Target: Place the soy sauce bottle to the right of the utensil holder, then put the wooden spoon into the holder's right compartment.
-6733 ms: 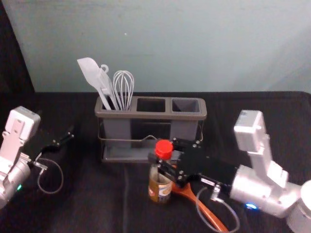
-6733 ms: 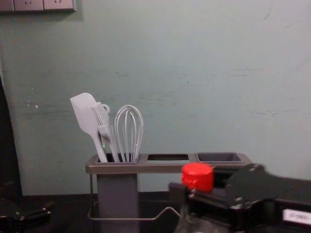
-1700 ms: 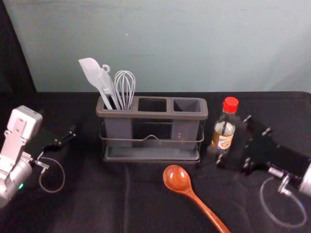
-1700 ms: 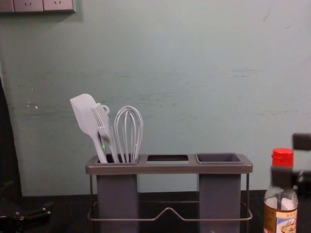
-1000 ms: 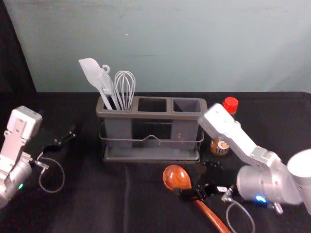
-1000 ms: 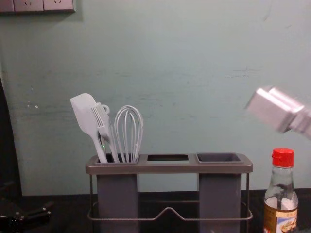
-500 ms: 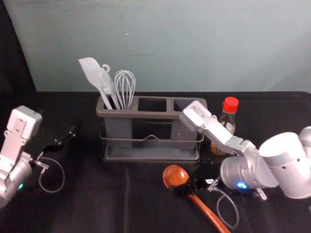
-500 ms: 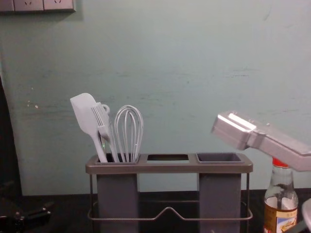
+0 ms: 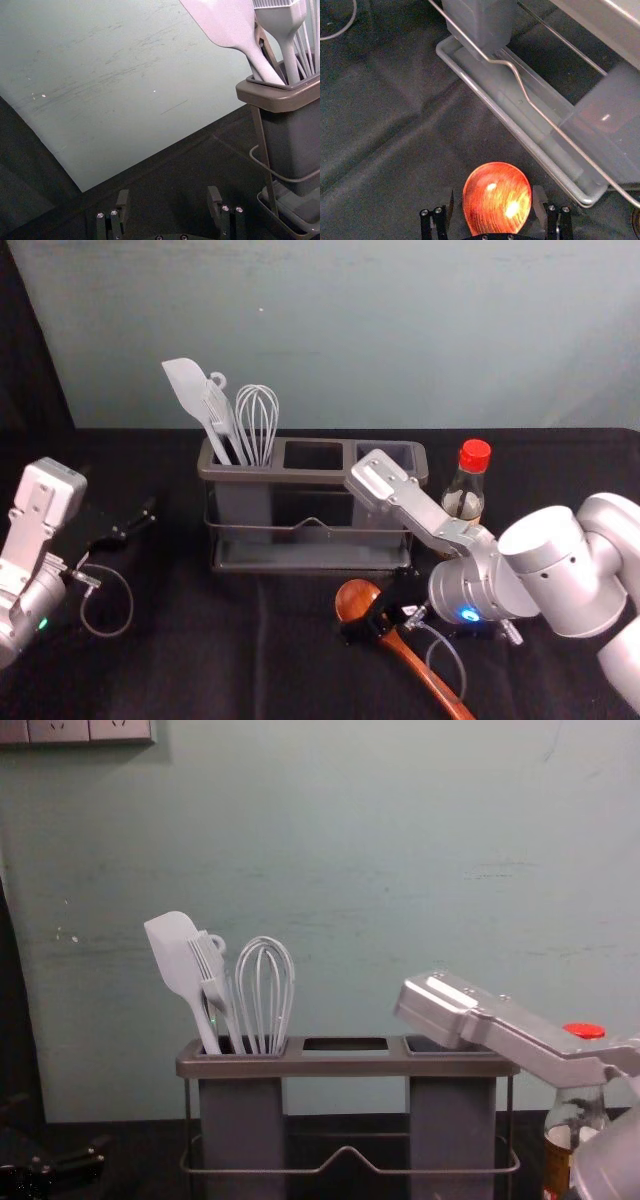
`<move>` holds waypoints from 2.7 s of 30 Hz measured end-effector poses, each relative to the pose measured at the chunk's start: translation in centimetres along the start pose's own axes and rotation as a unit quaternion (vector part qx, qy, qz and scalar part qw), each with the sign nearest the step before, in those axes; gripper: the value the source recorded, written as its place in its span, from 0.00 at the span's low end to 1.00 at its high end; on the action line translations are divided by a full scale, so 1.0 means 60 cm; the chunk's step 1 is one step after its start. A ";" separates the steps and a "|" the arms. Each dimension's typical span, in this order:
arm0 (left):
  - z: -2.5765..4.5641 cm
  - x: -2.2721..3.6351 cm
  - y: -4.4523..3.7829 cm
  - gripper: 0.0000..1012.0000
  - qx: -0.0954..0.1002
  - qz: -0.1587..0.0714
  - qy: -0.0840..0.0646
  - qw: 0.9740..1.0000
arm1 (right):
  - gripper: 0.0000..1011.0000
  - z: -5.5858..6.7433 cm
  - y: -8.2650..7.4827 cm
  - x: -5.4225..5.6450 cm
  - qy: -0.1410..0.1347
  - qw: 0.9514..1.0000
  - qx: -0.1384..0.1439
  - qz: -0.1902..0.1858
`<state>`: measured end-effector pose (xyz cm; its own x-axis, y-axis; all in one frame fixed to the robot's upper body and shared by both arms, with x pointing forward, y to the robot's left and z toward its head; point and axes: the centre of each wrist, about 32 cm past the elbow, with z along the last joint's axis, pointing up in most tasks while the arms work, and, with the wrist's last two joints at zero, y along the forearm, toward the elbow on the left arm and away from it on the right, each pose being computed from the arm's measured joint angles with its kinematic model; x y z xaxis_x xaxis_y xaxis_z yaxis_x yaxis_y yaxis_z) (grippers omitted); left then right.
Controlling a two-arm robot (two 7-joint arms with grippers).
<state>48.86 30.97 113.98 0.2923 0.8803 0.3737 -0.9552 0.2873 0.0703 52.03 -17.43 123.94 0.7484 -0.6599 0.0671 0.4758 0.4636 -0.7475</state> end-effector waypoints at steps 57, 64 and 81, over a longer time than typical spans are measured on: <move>0.000 0.0000 0.000 1.00 0.000 0.000 0.000 1.000 | 1.00 0.007 0.015 -0.020 -0.012 0.999 0.011 -0.029; 0.000 0.0001 0.000 1.00 0.000 0.000 0.000 1.000 | 1.00 0.008 0.015 -0.021 -0.013 0.999 0.010 -0.029; 0.000 0.0000 0.000 1.00 0.000 0.000 0.000 1.000 | 1.00 0.004 0.018 -0.020 -0.011 0.999 0.002 -0.032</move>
<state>48.86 30.97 113.98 0.2923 0.8803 0.3737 -0.9552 0.2873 0.0703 51.76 -15.97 123.20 0.7267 -0.6746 0.1292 0.5247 0.4238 -0.7383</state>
